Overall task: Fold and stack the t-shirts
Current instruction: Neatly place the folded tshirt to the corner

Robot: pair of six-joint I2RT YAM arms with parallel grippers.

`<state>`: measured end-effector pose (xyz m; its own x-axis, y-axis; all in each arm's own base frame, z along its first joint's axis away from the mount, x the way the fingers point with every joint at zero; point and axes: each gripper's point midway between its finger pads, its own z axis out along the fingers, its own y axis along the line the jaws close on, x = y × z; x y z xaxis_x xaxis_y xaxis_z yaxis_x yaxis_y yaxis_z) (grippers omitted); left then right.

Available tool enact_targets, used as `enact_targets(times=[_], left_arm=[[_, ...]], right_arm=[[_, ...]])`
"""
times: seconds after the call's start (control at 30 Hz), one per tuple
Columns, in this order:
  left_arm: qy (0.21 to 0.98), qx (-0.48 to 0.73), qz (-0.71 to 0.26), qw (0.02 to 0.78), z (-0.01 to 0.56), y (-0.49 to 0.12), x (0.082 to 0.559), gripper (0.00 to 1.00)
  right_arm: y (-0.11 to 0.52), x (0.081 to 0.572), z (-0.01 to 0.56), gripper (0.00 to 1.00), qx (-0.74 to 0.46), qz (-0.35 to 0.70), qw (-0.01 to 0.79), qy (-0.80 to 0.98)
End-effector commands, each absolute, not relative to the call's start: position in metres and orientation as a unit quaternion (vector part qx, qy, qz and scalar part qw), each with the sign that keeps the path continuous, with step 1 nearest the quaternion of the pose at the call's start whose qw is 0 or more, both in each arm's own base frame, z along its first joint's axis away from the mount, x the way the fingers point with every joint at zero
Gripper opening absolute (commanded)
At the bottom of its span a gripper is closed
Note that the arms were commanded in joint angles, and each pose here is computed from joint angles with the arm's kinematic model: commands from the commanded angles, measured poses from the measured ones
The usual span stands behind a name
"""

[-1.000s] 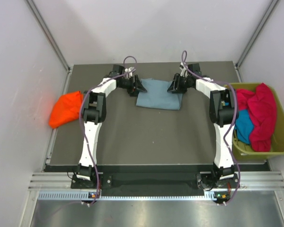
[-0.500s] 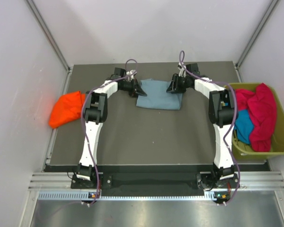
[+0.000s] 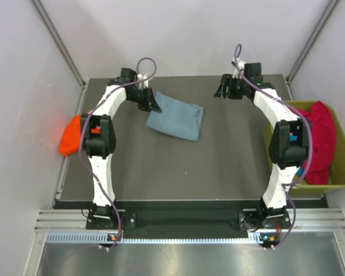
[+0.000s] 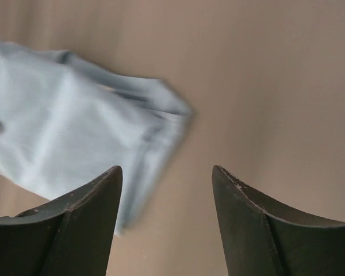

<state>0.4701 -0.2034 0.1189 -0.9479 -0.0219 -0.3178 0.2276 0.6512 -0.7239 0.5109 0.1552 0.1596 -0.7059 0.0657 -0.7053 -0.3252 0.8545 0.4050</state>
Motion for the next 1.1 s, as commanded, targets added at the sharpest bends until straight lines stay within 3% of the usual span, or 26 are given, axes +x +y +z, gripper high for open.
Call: enact_targets(times=[0.0,0.2,0.5,1.07], left_arm=[[0.913,0.097,-0.350,0.187,0.160,-0.154,0.450,0.00],[0.936,0.118,-0.276,0.181,0.167,-0.115,0.419,0.00],[0.944,0.095,-0.202,0.243,0.218,-0.055,0.390,0.00],[0.948,0.020,-0.100,0.303,0.260,0.044,0.367,0.00]], right_arm=[[0.129,0.506,0.180,0.64,-0.083,0.214,0.416,0.880],[0.113,0.484,0.185,0.66,-0.077,0.191,0.418,0.885],[0.107,0.456,0.182,0.66,-0.055,0.213,0.401,0.889],[0.113,0.471,0.178,0.66,-0.016,0.258,0.389,0.884]])
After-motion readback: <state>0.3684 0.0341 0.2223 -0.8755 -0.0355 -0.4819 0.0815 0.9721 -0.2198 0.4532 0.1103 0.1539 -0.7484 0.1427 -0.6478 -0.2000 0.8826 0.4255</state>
